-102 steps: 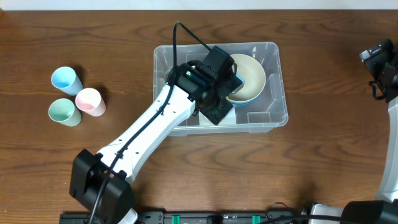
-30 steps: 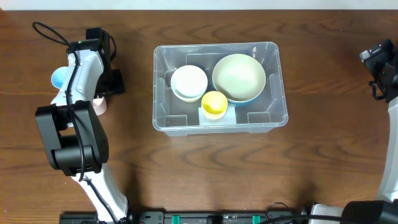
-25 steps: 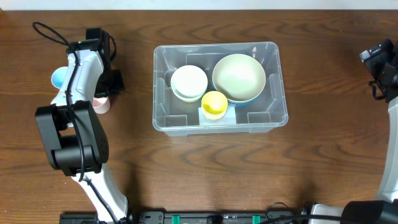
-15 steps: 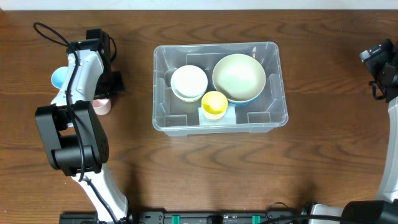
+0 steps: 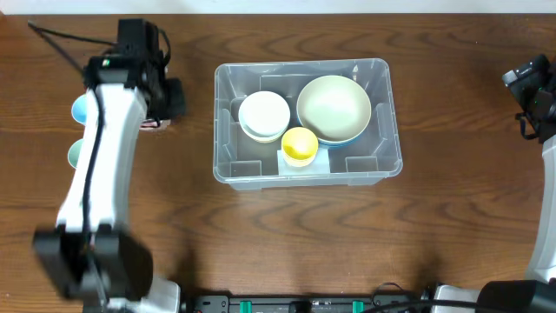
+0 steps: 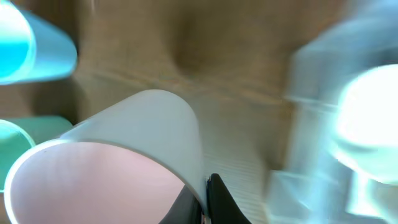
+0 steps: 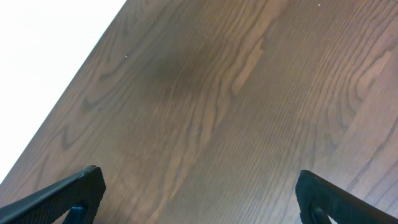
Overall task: Pack container
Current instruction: 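Carry the pink cup into the bin's front-left corner and lower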
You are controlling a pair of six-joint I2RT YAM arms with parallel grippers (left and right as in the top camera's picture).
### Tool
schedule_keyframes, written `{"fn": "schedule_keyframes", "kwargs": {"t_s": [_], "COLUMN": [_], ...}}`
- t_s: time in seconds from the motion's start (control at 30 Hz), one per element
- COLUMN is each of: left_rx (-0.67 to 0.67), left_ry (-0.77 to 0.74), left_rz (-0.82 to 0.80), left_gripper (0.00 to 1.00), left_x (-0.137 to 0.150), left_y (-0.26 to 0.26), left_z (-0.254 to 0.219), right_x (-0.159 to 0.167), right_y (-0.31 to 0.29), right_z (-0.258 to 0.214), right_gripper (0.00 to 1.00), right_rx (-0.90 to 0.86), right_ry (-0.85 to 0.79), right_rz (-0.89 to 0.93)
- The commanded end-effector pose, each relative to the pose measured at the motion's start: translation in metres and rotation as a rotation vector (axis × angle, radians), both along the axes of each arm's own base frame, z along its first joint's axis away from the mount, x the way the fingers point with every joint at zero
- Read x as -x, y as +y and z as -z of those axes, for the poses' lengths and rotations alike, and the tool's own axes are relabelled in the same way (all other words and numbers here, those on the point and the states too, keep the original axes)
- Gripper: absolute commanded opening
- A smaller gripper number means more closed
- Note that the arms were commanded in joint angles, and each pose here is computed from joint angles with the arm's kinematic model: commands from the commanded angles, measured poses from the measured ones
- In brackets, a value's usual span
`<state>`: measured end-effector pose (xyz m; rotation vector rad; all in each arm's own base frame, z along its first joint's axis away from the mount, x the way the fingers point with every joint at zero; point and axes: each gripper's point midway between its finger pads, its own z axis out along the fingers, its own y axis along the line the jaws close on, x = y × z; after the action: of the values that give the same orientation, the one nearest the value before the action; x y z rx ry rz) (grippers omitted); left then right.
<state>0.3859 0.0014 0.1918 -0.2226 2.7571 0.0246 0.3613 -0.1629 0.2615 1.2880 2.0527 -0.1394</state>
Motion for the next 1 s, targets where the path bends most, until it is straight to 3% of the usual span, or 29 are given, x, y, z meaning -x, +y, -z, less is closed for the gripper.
{"fn": "schedule_keyframes", "kwargs": {"t_s": [0.0, 0.17, 0.3, 0.63, 0.97], "left_rx": [0.028, 0.051, 0.062, 0.03, -0.02], "left_ry": [-0.129, -0.236, -0.219, -0.03, 0.173], "left_rz": [0.069, 0.215, 0.338, 0.521, 0.5], "left_gripper": [0.06, 0.06, 0.06, 0.06, 0.06], "left_x": [0.011, 0.039, 0.059, 0.086, 0.083], "left_y": [-0.027, -0.076, -0.115, -0.172, -0.176], "left_z": [-0.048, -0.09, -0.091, -0.029, 0.04], "right_x": [0.002, 0.002, 0.002, 0.002, 0.002], "right_y": [-0.003, -0.003, -0.003, -0.003, -0.003], "right_z": [-0.005, -0.005, -0.005, -0.005, -0.005], "right_gripper": [0.99, 0.99, 0.99, 0.99, 0.99], "right_rx": [0.006, 0.006, 0.006, 0.006, 0.006], "right_ry": [-0.014, -0.014, -0.014, -0.014, -0.014], "right_rz": [0.019, 0.019, 0.019, 0.019, 0.019]}}
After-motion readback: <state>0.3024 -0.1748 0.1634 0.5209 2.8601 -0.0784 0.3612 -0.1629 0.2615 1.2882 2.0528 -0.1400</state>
